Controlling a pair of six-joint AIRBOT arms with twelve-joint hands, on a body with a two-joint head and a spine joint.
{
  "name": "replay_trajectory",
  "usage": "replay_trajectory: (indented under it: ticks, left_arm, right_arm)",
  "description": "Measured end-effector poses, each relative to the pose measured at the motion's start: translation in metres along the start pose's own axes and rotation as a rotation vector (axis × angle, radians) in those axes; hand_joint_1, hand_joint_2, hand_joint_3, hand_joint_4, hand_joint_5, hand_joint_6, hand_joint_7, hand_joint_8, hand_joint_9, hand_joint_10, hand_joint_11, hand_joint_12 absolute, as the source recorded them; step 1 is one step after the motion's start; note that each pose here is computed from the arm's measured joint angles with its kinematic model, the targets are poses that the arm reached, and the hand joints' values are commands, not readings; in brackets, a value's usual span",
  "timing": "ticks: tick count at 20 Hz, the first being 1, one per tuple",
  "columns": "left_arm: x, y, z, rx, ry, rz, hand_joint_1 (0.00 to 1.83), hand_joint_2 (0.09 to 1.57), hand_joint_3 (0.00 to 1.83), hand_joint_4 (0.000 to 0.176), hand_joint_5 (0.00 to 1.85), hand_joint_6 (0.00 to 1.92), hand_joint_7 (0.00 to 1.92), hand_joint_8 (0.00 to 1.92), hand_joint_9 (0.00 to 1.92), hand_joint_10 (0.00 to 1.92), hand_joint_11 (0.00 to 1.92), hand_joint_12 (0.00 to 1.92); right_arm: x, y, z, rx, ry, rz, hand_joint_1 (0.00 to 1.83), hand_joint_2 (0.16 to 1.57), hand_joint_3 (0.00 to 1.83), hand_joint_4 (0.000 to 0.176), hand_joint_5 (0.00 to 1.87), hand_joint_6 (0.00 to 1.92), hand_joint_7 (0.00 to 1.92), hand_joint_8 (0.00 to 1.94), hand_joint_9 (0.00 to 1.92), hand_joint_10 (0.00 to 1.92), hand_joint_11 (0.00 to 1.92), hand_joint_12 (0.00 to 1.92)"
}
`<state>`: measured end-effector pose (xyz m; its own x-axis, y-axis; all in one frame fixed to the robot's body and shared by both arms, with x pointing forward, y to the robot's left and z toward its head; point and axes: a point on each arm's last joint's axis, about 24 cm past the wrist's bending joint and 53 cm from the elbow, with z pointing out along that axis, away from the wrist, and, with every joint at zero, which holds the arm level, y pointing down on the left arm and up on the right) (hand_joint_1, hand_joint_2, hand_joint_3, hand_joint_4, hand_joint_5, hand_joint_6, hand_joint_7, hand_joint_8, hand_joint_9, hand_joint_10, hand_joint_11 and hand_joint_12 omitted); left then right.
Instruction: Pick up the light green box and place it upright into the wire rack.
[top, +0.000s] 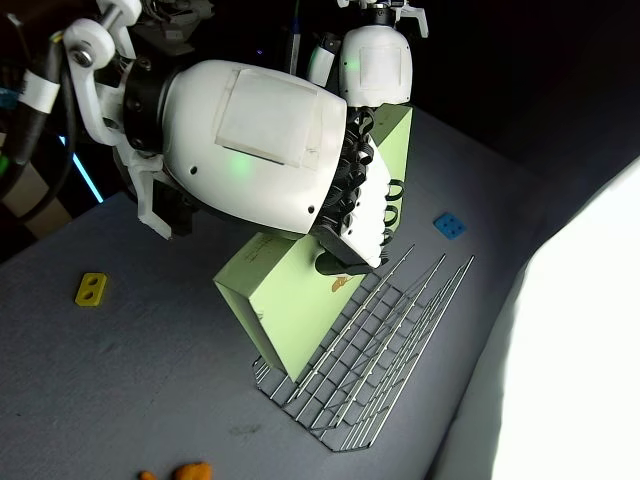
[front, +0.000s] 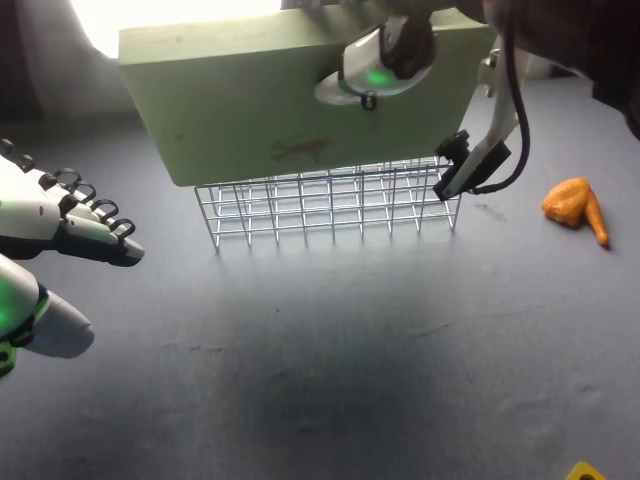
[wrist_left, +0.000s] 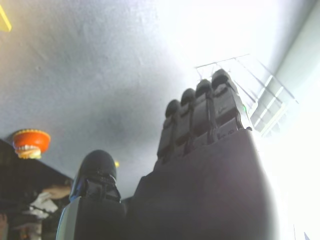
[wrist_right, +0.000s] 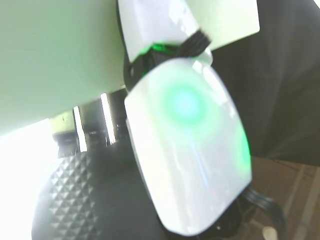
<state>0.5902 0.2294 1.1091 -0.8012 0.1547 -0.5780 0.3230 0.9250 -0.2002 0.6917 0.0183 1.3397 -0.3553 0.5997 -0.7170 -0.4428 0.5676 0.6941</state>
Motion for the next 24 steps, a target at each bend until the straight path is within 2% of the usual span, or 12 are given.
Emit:
replay_trajectory:
  ticks: [2,3,4,9,10,11,17,21,24]
  left_arm:
    - [0.000,0.000,0.000,0.000,0.000,0.001,0.00,1.28,0.00,0.000,0.09,0.02,0.07,0.02,0.02,0.01,0.00,0.00]
    - [0.000,0.000,0.000,0.000,0.000,0.000,0.00,1.29,0.00,0.000,0.07,0.01,0.06,0.01,0.01,0.00,0.00,0.00]
    - [0.000,0.000,0.000,0.000,0.000,0.000,0.00,1.29,0.00,0.000,0.07,0.01,0.06,0.01,0.01,0.00,0.00,0.00]
    - [0.000,0.000,0.000,0.001,0.000,0.001,0.00,1.29,0.00,0.000,0.07,0.01,0.07,0.01,0.01,0.00,0.00,0.00]
    - [0.000,0.000,0.000,0.000,0.000,0.001,0.00,1.29,0.00,0.000,0.07,0.01,0.05,0.00,0.00,0.00,0.00,0.00]
    - [0.000,0.000,0.000,0.000,0.001,0.001,0.00,1.30,0.00,0.000,0.07,0.01,0.05,0.00,0.00,0.00,0.00,0.00]
    - [0.000,0.000,0.000,0.000,0.000,0.001,0.00,1.29,0.00,0.000,0.07,0.01,0.06,0.00,0.00,0.00,0.00,0.00]
    - [0.000,0.000,0.000,0.000,0.001,0.001,0.00,1.29,0.00,0.000,0.08,0.01,0.06,0.00,0.00,0.00,0.00,0.00]
    - [0.000,0.000,0.000,0.000,0.001,0.001,0.04,1.29,0.00,0.000,0.08,0.01,0.07,0.01,0.00,0.00,0.00,0.00]
  right_arm:
    - [-0.001,-0.005,0.004,0.010,-0.004,0.011,1.37,1.14,0.00,0.000,0.96,0.78,0.92,1.14,0.83,1.43,0.72,1.53]
    - [-0.002,-0.007,0.005,0.018,-0.008,0.013,1.27,1.09,0.00,0.000,1.08,0.67,1.03,1.12,0.91,1.20,0.75,1.49]
    - [-0.002,-0.010,0.005,0.024,-0.010,0.011,1.27,1.09,0.00,0.000,1.08,0.66,1.03,1.12,0.92,1.19,0.75,1.49]
    - [0.005,-0.015,0.009,0.040,-0.002,0.017,1.27,1.08,0.00,0.000,1.08,0.66,1.04,1.12,0.92,1.19,0.75,1.49]
    - [0.006,-0.016,0.010,0.041,-0.001,0.020,1.35,1.11,0.00,0.000,1.01,0.74,0.97,1.11,0.86,1.34,0.70,1.53]
    - [0.006,-0.017,0.010,0.043,-0.001,0.018,1.37,1.12,0.00,0.000,1.00,0.76,0.95,1.10,0.85,1.37,0.69,1.54]
    - [0.017,-0.031,0.014,0.071,0.014,0.013,1.38,1.12,0.00,0.000,1.00,0.78,0.96,1.08,0.86,1.36,0.71,1.52]
    - [0.016,-0.033,0.018,0.074,0.013,0.014,1.38,1.12,0.00,0.000,1.00,0.77,0.97,1.07,0.86,1.35,0.72,1.50]
    - [0.024,-0.046,0.020,0.096,0.025,0.010,1.38,1.12,0.00,0.000,0.99,0.77,0.96,1.08,0.86,1.36,0.72,1.50]
